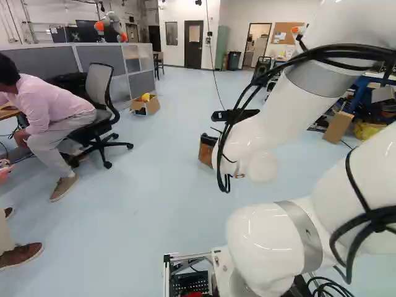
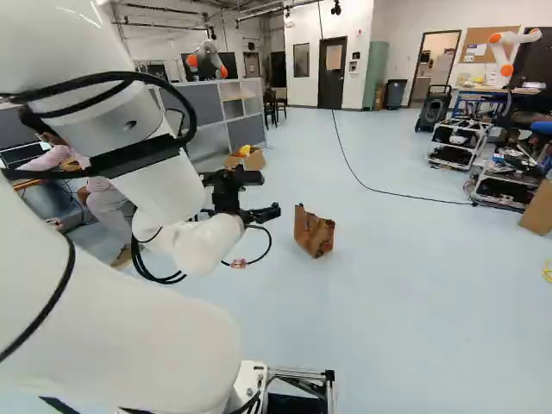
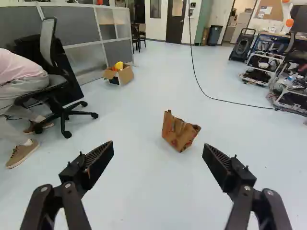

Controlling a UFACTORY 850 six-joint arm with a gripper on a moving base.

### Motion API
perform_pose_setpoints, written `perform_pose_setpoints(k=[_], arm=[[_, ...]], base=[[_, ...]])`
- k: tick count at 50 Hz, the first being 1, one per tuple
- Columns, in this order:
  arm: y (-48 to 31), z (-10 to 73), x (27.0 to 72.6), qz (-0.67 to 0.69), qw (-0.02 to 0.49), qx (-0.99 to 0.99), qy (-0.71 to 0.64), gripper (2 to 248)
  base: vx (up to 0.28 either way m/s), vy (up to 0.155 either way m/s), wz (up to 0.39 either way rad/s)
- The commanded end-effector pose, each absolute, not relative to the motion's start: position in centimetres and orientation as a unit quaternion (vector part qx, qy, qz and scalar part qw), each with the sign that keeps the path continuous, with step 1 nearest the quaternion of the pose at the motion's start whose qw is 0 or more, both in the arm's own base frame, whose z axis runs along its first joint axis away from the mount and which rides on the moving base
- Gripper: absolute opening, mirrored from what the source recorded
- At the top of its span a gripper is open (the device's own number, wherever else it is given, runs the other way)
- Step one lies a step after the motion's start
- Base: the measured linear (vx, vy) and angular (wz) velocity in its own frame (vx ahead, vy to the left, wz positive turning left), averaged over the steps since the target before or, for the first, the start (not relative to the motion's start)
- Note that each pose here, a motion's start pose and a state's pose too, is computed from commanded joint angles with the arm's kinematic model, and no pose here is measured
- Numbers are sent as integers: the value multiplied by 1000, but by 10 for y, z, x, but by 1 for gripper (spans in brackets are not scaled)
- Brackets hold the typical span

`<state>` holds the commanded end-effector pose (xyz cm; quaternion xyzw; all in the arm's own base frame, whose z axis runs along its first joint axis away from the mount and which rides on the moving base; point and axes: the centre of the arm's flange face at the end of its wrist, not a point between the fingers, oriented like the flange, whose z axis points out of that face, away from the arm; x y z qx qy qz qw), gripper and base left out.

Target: Pick up the grocery bag from the ground

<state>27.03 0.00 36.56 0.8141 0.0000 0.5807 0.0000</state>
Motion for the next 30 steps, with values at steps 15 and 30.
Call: perform_pose_setpoints(k=[15, 30], arm=[[0, 366, 270, 581, 0, 814, 0, 247], [0, 366, 270, 581, 0, 814, 0, 247]], base=[[0, 0, 0], [0, 0, 0]])
